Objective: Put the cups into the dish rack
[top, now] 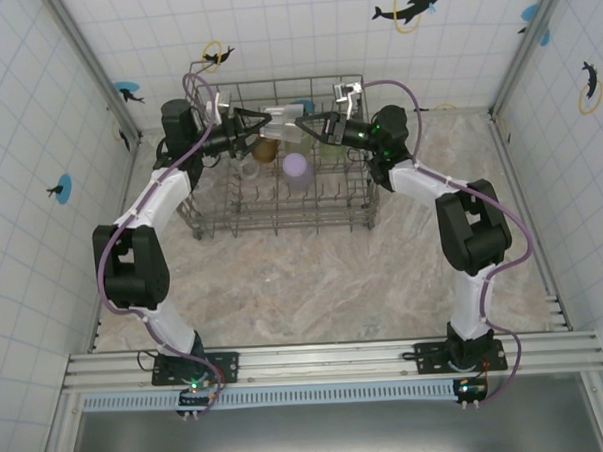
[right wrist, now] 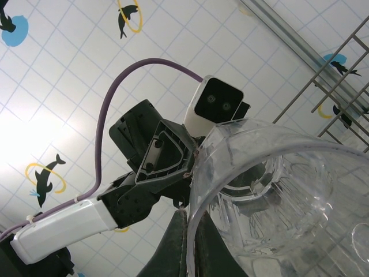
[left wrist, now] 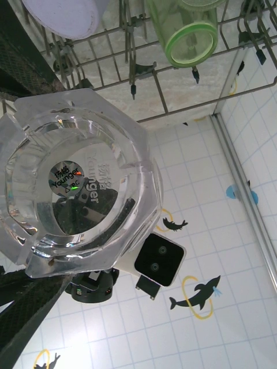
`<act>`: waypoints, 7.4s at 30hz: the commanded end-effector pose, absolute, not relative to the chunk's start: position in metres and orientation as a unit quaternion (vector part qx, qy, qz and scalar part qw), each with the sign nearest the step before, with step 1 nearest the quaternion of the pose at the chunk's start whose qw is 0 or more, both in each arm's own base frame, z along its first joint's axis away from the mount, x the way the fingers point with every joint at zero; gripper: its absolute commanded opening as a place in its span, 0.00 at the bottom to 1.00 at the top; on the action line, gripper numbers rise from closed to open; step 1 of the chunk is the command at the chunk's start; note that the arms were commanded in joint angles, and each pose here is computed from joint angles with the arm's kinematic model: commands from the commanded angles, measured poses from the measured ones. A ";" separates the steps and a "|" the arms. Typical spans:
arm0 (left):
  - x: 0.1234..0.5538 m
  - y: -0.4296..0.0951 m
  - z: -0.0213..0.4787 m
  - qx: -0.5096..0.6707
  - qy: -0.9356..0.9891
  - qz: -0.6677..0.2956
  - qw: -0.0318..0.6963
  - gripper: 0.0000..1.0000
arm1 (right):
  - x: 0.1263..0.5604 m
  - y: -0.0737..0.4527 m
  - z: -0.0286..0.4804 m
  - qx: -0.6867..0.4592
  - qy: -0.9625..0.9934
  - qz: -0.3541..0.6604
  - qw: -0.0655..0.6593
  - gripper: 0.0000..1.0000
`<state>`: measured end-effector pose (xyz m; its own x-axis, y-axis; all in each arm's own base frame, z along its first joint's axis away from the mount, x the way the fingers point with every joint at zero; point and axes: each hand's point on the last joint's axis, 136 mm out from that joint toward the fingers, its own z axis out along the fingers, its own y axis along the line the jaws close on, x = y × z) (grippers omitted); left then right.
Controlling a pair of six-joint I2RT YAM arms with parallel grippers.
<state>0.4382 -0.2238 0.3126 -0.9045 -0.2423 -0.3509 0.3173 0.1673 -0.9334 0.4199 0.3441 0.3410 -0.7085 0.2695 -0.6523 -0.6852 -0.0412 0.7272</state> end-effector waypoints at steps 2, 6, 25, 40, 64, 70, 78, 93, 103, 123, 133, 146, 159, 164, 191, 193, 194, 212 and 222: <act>0.439 -0.229 0.327 0.057 0.720 -0.653 0.229 0.79 | 0.410 0.351 0.359 -0.208 0.581 0.703 0.355 0.00; 0.440 -0.230 0.329 0.061 0.718 -0.654 0.229 0.81 | 0.409 0.351 0.360 -0.211 0.580 0.703 0.355 0.00; 0.490 -0.194 0.347 0.015 0.737 -0.588 0.333 0.00 | 0.397 0.330 0.349 -0.198 0.654 0.623 0.381 0.59; 0.574 -0.102 0.300 0.008 0.873 -0.201 0.443 0.00 | 0.363 0.270 0.299 -0.177 0.753 0.483 0.409 0.83; 0.601 -0.063 0.205 0.089 0.906 0.123 0.396 0.00 | 0.311 0.227 0.253 -0.138 0.774 0.437 0.436 1.00; 0.602 -0.060 0.178 0.095 0.913 0.136 0.373 0.00 | 0.308 0.228 0.254 -0.140 0.772 0.444 0.434 1.00; 0.603 -0.064 0.162 0.092 0.920 0.121 0.362 0.00 | 0.308 0.226 0.248 -0.135 0.775 0.439 0.434 1.00; 0.603 -0.048 0.129 0.060 0.932 0.133 0.332 0.33 | 0.308 0.229 0.254 -0.138 0.770 0.444 0.436 1.00; 0.608 -0.032 0.147 0.033 0.916 0.176 0.358 0.97 | 0.306 0.230 0.252 -0.135 0.769 0.451 0.432 0.99; 0.597 -0.081 0.240 0.018 0.890 0.003 0.455 0.97 | 0.305 0.228 0.250 -0.125 0.772 0.451 0.430 0.99; 0.582 -0.123 0.294 0.023 0.858 -0.146 0.492 0.98 | 0.306 0.224 0.244 -0.115 0.787 0.435 0.422 0.99; 0.550 -0.096 0.360 -0.005 0.834 -0.129 0.537 0.98 | 0.312 0.206 0.230 -0.096 0.824 0.382 0.407 0.99; 0.469 0.027 0.357 -0.182 0.794 -0.024 0.579 0.98 | 0.336 0.095 0.219 0.041 0.851 0.222 0.474 0.99; 0.428 0.067 0.337 -0.225 0.782 0.088 0.575 0.98 | 0.335 0.039 0.210 0.118 0.846 0.146 0.499 0.99; 0.331 0.148 0.125 -0.345 0.786 0.163 0.487 0.98 | 0.293 -0.028 0.124 0.137 0.800 -0.001 0.584 0.99; 0.331 0.141 0.117 -0.334 0.784 0.144 0.502 0.98 | 0.290 -0.026 0.118 0.125 0.802 -0.003 0.584 0.99; 0.331 0.139 0.113 -0.331 0.785 0.136 0.506 0.98 | 0.290 -0.025 0.115 0.121 0.802 -0.003 0.585 0.99; 0.339 0.068 0.060 -0.193 0.832 0.034 0.519 0.98 | 0.288 -0.025 0.098 0.092 0.797 -0.023 0.596 0.99; 0.323 0.028 0.057 -0.075 0.819 0.045 0.566 0.98 | 0.290 -0.026 0.103 0.091 0.783 -0.029 0.615 0.99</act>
